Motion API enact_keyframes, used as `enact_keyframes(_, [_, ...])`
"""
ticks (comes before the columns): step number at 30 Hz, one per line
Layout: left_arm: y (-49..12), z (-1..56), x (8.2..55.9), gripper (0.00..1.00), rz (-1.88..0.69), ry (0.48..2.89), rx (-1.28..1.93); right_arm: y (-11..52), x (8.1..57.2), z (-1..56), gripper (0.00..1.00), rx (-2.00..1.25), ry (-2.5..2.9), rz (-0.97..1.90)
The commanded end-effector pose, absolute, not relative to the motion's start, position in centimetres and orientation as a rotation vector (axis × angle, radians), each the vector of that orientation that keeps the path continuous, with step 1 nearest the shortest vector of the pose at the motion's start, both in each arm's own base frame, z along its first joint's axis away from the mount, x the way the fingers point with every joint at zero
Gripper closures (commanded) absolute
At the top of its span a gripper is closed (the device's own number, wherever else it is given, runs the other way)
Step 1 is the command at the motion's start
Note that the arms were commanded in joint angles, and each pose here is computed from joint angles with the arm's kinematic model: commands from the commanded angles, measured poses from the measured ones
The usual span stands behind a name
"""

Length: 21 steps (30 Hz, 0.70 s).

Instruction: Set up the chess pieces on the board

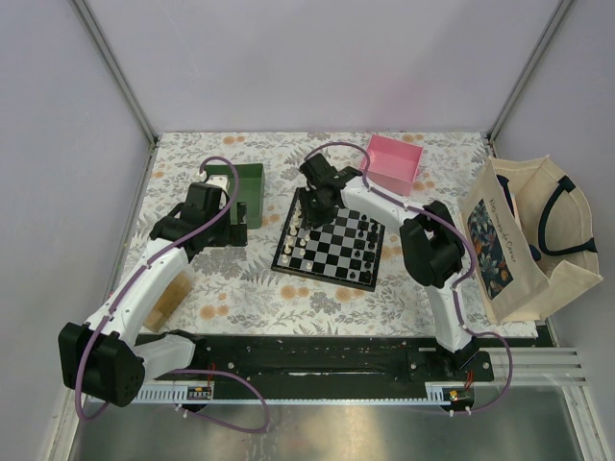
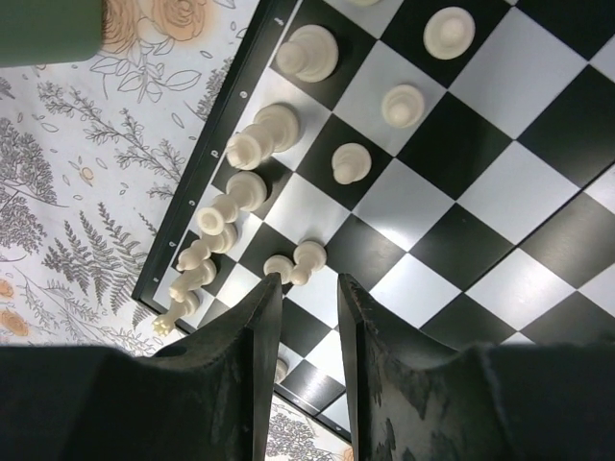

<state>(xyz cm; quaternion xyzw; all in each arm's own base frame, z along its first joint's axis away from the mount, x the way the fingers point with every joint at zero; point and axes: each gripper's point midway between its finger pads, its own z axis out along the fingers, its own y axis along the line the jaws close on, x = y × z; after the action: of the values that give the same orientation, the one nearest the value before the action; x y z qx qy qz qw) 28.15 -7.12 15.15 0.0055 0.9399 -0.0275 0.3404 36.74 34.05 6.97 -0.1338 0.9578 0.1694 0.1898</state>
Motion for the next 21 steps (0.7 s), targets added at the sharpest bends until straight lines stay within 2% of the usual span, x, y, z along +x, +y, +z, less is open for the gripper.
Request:
enact_keyframes(1, [-7.4,16.2,28.9,0.01,-0.096,2.406,0.021,35.9,36.4,8.6,0.62,-0.394,2.644,0.557])
enact_keyframes(21, [-7.4,16.2,29.0,0.01,-0.095,2.407,0.023,35.7,35.9,6.1,0.64,-0.410,2.699,0.510])
